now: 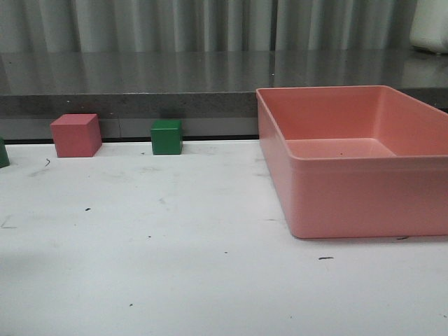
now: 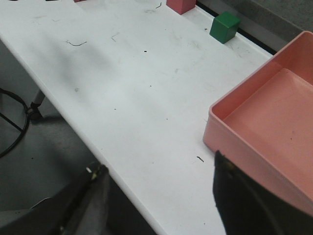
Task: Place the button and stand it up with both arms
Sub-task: 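Set the button upright on the table with the left gripper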
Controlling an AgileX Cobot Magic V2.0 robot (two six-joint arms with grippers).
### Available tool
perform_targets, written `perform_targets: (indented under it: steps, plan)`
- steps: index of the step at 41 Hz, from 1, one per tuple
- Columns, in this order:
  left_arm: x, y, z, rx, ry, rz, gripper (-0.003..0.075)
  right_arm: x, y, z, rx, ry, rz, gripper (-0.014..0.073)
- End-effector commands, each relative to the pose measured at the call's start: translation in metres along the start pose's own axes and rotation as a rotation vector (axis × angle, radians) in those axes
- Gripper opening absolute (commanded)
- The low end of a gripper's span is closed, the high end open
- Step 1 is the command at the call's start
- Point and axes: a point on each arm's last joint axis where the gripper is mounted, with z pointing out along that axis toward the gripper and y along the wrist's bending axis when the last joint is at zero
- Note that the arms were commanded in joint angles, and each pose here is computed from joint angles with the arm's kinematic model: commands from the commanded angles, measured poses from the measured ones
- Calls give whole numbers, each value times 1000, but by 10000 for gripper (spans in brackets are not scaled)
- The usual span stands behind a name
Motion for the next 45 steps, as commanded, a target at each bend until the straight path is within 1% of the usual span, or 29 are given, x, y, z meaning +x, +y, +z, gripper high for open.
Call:
perform_targets:
  steps: [1,6,24,29,33,40,45]
  plan:
    - [-13,1,10,-15,-147,-13,239,-12,-1,-5,7,-84,-6,479]
    - [-3,1,21,-17,-137,-14,239,-12,-1,-5,7,-84,-6,479]
    - [25,0,47,-18,-195,-5,239,-12,-1,-5,7,-84,-6,479]
    - [33,0,52,-13,-200,-65,239,-12,-1,-5,7,-84,-6,479]
    - [39,0,56,-13,-203,-63,239,-12,-1,-5,7,-84,-6,479]
    - [53,-1,66,-7,-158,-61,239,-12,-1,-5,7,-84,-6,479]
    - [58,-1,71,-6,-157,-62,239,-12,-1,-5,7,-84,-6,479]
